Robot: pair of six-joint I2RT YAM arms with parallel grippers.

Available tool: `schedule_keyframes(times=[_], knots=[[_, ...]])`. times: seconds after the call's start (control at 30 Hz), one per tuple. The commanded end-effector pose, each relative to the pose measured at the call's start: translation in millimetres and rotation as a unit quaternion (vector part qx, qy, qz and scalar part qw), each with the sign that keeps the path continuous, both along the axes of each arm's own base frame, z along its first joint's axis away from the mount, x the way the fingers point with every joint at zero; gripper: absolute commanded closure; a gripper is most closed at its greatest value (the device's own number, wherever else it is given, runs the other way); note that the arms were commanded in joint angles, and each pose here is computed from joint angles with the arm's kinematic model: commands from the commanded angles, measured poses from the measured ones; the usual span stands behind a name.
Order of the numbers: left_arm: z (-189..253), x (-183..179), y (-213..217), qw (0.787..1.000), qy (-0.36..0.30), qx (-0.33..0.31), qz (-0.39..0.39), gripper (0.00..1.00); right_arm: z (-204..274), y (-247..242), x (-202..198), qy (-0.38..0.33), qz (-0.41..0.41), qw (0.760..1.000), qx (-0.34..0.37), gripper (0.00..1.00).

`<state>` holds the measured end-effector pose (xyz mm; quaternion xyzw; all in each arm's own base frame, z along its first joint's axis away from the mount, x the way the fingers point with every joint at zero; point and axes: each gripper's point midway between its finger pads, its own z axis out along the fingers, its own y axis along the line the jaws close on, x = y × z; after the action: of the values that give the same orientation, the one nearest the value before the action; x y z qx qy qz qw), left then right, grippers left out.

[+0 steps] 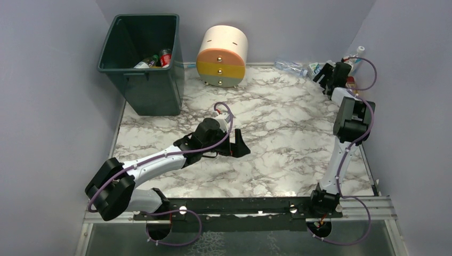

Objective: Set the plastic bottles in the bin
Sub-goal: Pick up the plastic bottle from the corner of the board.

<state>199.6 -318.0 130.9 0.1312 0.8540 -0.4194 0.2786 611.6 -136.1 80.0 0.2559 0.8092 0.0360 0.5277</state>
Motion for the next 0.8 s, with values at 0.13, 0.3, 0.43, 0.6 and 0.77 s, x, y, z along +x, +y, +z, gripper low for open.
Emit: schedule_keyframes(times=[0.13, 0.3, 0.43, 0.6, 0.77], knots=[[11, 7, -9, 1.000, -0.021, -0.008, -0.005, 0.01, -11, -6, 7, -0.010, 0.003, 1.000, 0.003, 0.22], [10, 7, -8, 1.000, -0.021, -0.006, -0.005, 0.01, -17, -5, 11, -0.010, 0.010, 1.000, 0.005, 0.28], [10, 7, -8, 1.000, -0.021, -0.006, -0.005, 0.01, -25, -6, 13, -0.005, 0.009, 1.000, 0.005, 0.30], [10, 8, -8, 1.000, -0.021, -0.003, -0.004, 0.01, -28, -5, 14, -0.007, 0.009, 1.000, 0.009, 0.33], [9, 9, -9, 1.000, -0.021, -0.001, -0.005, 0.01, -24, -5, 19, -0.014, 0.012, 1.000, 0.008, 0.40]])
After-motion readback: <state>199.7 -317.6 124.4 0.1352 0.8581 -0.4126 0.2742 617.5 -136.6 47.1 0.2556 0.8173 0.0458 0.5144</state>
